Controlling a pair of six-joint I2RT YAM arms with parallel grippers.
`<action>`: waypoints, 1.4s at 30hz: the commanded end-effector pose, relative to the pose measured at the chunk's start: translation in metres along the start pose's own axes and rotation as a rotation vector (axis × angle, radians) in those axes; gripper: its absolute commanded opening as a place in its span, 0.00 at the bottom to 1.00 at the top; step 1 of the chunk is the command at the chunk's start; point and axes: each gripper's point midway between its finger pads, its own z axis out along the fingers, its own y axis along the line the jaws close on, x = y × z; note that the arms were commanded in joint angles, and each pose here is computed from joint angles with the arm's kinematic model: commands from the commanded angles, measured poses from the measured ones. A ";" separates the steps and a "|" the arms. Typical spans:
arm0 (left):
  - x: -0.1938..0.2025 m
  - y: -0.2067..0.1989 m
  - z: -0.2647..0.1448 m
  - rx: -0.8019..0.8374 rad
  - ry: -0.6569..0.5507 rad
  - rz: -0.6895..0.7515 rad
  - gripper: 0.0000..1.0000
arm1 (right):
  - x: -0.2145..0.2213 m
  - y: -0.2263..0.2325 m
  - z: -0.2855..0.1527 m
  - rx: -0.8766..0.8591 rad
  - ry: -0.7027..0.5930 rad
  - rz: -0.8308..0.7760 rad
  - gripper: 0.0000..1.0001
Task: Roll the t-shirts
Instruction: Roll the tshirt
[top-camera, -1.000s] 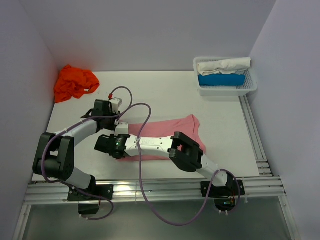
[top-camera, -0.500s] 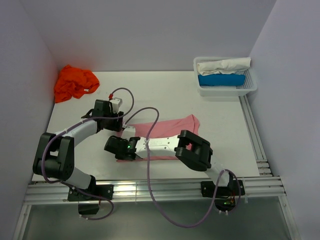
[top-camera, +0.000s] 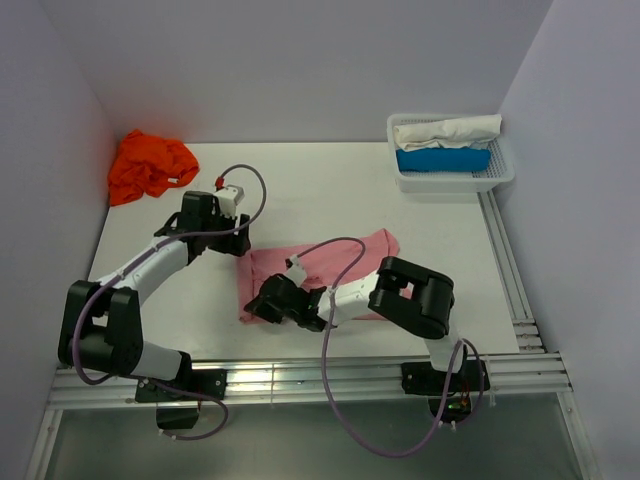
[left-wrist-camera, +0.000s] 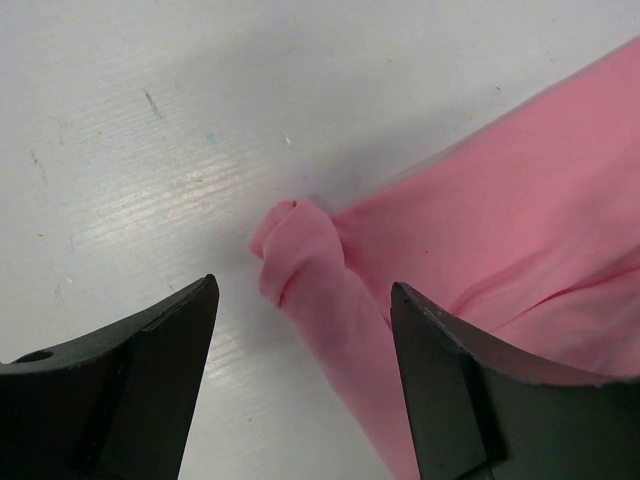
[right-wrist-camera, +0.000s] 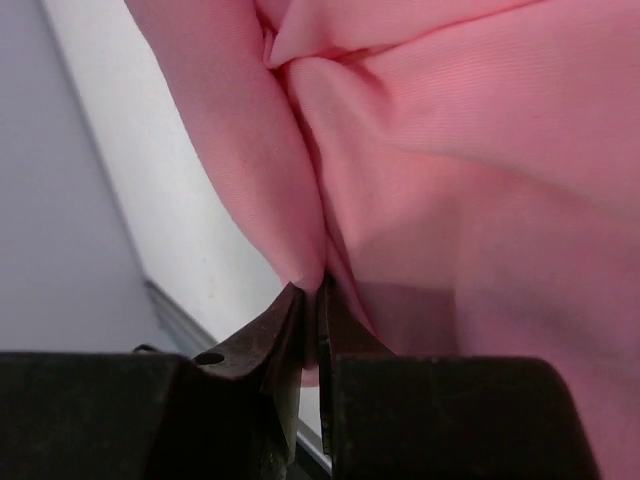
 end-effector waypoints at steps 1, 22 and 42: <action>-0.016 -0.008 -0.012 0.050 -0.038 0.033 0.76 | -0.012 0.016 -0.004 -0.143 0.000 0.141 0.11; 0.030 0.007 0.040 0.094 0.097 -0.035 0.66 | -0.011 0.042 -0.002 -0.444 0.090 0.372 0.07; 0.015 -0.006 0.030 0.075 0.112 0.058 0.31 | -0.032 0.007 -0.019 0.232 -0.186 -0.132 0.51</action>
